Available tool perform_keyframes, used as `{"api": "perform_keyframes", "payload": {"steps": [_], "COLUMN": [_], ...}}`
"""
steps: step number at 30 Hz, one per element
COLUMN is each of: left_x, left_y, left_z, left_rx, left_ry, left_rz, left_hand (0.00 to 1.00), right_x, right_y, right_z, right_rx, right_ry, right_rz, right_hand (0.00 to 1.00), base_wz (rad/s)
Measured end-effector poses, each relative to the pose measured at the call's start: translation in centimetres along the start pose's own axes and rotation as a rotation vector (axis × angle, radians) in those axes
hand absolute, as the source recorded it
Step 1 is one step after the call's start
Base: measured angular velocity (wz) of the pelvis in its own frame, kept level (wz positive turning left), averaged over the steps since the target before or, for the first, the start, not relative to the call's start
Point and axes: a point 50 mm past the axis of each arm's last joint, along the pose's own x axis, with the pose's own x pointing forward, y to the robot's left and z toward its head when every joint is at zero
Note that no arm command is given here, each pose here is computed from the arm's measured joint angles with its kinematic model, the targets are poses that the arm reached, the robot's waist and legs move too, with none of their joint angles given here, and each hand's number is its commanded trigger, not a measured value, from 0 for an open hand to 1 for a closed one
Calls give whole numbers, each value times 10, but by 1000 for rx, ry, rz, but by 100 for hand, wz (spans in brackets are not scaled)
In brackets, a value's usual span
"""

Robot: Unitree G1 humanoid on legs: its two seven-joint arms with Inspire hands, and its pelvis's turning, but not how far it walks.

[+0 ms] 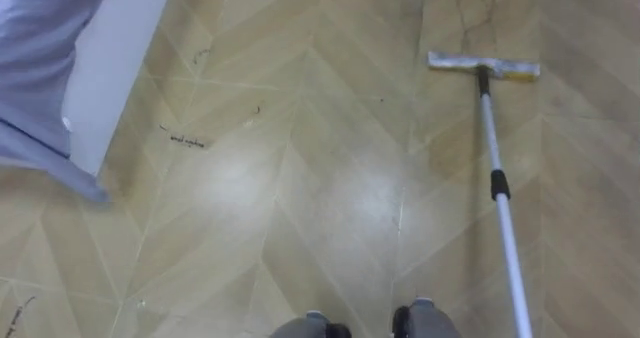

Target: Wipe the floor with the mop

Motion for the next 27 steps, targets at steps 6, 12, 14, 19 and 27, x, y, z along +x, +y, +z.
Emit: {"api": "perform_keyframes", "payload": {"steps": [6, 12, 14, 19, 27], "left_x": [-2, -6, -5, -4, -4], "left_y": [0, -6, -7, -7, -9], "left_z": [-7, -23, -18, -1, 3], "left_rx": [-13, -15, -17, -24, -15], "left_ry": [9, 35, 24, -50, -49], "left_rz": [-6, -74, -88, -79, -64], "left_hand": [0, 0, 0, 0, 0], "right_x": [-24, -20, -7, 5, 4], "right_y": [-28, -23, -30, -30, -8], "right_z": [91, 83, 36, -41, -30], "right_rx": [8, 55, 34, -19, -30], "right_ry": [-231, -238, -117, 72, 35], "right_rz": [-37, 48, 19, -20, -8], "right_hand": [100, 100, 100, 100, 100], "base_wz": [-9, 10, 41, 6, -17]}}
